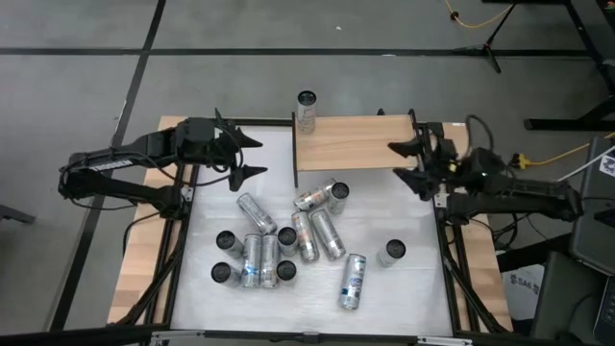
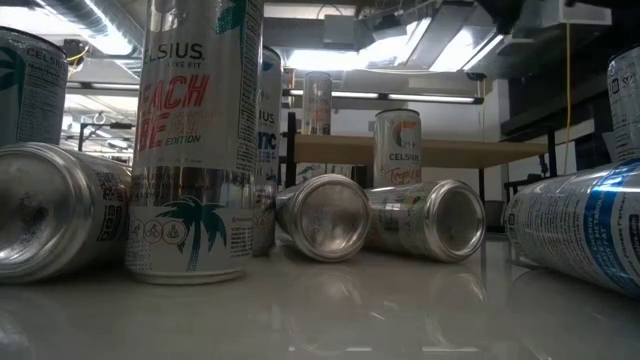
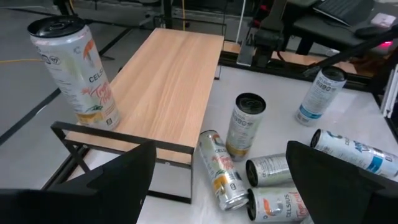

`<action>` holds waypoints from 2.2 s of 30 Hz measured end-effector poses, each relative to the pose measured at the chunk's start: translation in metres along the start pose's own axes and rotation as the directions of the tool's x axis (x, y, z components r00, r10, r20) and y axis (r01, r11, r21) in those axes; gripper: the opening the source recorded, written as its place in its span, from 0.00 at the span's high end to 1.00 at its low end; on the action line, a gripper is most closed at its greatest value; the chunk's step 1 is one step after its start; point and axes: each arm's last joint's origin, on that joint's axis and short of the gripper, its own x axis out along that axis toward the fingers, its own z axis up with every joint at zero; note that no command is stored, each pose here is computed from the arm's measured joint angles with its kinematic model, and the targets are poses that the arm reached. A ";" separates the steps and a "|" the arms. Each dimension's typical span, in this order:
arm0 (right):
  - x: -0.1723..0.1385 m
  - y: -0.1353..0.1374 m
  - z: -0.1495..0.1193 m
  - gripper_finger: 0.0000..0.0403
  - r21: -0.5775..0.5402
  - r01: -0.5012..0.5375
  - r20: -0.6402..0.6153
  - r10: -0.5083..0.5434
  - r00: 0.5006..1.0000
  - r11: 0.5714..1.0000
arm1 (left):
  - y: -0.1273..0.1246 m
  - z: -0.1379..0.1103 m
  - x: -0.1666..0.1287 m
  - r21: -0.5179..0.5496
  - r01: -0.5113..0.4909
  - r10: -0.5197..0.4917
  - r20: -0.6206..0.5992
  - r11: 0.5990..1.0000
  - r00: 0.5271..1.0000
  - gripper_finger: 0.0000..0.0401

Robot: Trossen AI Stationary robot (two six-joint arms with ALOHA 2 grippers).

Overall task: Place canned beverage on shelf
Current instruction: Put the orange soda can on the shelf aligned with the other orange soda can

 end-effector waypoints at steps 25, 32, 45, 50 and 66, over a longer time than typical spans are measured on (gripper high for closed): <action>0.129 0.011 0.037 0.03 0.152 -0.129 -0.242 0.164 0.956 0.980 | 0.000 0.000 0.000 0.001 0.000 0.000 0.002 1.000 1.000 0.13; 0.153 0.015 0.033 0.03 0.067 -0.049 -0.445 0.074 0.893 0.997 | 0.000 0.000 0.000 0.001 0.000 0.000 0.002 1.000 1.000 0.13; 0.161 0.039 -0.014 0.03 -0.195 0.109 -0.775 -0.221 0.592 0.975 | 0.000 0.000 0.000 0.001 -0.007 0.007 0.003 1.000 1.000 0.13; 0.162 0.032 -0.034 0.03 -0.275 0.146 -0.821 -0.311 0.478 0.950 | 0.000 0.000 0.000 0.001 -0.007 0.007 0.003 1.000 1.000 0.13; 0.170 0.014 -0.095 0.03 -0.377 0.143 -0.893 -0.400 0.208 0.915 | 0.000 0.000 0.000 0.001 -0.008 0.008 0.003 1.000 1.000 0.13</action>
